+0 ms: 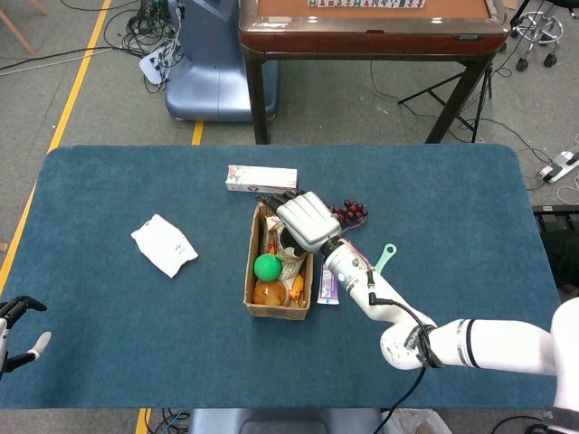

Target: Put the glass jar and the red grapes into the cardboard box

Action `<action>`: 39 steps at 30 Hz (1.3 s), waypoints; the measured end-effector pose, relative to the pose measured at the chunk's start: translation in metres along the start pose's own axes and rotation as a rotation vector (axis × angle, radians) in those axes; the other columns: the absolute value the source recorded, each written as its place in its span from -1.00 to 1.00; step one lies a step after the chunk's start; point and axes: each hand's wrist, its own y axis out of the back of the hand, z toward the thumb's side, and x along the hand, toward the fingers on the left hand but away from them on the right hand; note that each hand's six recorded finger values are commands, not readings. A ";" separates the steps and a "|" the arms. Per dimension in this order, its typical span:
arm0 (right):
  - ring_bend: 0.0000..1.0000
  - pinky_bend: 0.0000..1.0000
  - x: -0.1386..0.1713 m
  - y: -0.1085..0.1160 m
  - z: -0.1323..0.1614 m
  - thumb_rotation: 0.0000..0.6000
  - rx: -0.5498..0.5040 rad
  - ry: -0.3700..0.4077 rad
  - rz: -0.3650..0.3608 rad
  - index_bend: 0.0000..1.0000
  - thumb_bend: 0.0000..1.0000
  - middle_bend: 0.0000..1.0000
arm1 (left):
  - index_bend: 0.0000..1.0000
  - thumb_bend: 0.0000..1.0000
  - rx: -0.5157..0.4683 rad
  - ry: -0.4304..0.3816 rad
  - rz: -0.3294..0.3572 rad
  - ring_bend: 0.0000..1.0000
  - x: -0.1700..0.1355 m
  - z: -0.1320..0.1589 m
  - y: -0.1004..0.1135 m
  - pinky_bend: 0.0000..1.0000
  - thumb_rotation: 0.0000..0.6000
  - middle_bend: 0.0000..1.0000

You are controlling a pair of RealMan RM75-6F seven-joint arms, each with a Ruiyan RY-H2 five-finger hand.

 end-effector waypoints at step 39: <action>-0.63 -0.36 0.027 -0.024 -0.166 1.00 0.156 -0.385 0.002 -0.52 -1.00 -0.55 | -0.19 -0.50 0.010 0.000 -0.016 -0.26 0.001 0.003 -0.006 0.17 1.00 -0.26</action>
